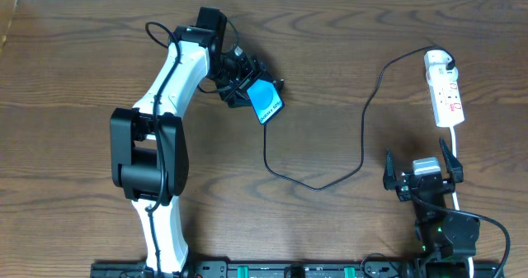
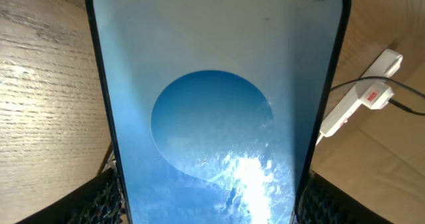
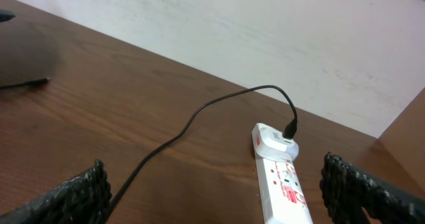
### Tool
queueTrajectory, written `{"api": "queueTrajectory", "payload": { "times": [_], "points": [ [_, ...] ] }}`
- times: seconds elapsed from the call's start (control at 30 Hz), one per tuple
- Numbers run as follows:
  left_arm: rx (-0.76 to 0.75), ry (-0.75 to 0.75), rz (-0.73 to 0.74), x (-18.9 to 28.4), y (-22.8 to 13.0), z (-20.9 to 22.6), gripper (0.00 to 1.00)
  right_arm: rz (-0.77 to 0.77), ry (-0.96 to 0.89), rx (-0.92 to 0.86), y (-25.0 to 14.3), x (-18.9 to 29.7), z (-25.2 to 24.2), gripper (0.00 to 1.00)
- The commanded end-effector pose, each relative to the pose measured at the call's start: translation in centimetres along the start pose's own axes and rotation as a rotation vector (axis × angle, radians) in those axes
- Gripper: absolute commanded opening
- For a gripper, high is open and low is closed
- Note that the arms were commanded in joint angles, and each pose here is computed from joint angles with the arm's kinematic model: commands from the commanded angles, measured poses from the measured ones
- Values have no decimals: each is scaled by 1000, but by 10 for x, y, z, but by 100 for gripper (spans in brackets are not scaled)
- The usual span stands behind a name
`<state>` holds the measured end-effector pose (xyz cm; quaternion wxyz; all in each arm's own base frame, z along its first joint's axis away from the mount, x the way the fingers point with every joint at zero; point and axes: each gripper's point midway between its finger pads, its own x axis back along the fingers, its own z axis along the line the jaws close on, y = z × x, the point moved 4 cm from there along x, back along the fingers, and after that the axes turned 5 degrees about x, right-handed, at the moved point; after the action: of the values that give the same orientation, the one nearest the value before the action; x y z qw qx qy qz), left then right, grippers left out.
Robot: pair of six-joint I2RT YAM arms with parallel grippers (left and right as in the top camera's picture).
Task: Plug charger to phone and switch on socket
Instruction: 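Lift the phone with the left gripper and tilt it rightward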
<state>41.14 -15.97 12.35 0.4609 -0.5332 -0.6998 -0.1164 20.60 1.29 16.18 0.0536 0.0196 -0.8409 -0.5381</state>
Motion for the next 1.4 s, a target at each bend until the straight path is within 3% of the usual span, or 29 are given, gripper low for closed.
{"api": "queueTrajectory", "payload": {
  "times": [0.0,0.5,1.37],
  "points": [
    [14,-58,30,10,-12,-14,65,-3,5,-10,-1,0,1,99],
    [13,-154,133,12,-26,-27,65,-2,4,-10,-1,0,1,99],
    [230,-186,213,15,-33,-34,64,-3,5,-10,-1,0,1,99]
  ]
}}
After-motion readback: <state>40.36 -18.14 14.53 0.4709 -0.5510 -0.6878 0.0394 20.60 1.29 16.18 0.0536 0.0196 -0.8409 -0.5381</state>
